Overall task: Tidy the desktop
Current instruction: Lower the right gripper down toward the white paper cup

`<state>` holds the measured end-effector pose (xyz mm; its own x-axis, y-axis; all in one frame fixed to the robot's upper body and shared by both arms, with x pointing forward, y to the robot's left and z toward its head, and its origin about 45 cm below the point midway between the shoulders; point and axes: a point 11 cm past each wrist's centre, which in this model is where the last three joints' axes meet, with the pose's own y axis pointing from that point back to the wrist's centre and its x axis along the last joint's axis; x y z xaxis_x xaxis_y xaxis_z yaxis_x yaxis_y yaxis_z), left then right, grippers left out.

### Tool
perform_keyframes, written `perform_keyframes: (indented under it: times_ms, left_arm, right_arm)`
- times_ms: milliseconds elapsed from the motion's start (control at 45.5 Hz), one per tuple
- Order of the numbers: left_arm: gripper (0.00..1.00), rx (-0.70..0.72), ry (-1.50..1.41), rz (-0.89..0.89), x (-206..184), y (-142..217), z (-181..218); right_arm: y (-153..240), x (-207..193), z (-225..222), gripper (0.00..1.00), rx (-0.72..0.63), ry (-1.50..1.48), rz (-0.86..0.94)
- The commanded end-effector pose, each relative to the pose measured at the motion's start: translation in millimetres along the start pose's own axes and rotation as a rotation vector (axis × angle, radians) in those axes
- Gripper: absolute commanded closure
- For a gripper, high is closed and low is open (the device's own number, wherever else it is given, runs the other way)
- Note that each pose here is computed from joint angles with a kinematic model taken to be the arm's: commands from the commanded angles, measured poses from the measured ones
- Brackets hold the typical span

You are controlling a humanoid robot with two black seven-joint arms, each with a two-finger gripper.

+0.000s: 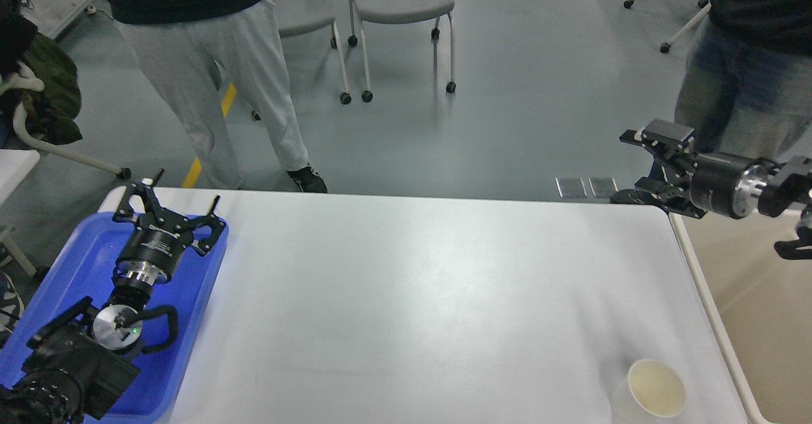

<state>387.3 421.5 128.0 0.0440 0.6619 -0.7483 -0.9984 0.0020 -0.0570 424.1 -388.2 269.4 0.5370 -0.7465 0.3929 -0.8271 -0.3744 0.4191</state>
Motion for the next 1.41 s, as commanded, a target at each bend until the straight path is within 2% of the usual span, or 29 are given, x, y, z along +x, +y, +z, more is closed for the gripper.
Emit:
perform_keyframes:
  times_ms: [0,220,396,857,1385]
  left_arm:
    - [0.0,0.0,0.0,0.0,-0.1,-0.1,0.0]
    - [0.0,0.001,-0.001,-0.001,-0.2,-0.1,-0.1]
    - [0.0,0.002,0.0,0.001,0.4,0.5,-0.4]
    - [0.0,0.003,-0.001,0.001,0.4,0.5,-0.5]
    - [0.0,0.002,0.0,0.001,0.4,0.5,-0.4]
  right_arm:
    - [52.7,-15.2,12.3,0.0,-0.116,0.325,-0.131]
    - [83.3,-36.4,37.9,0.0,-0.242,0.673,-0.269]
    - [105.8,-47.9,59.4,0.0,-0.31,0.782,-0.352]
    - [134.8,-74.7,109.0,0.01,-0.389,0.85,-0.498]
    - [125.2,-98.8,122.4,0.01,-0.354,0.84,-0.53]
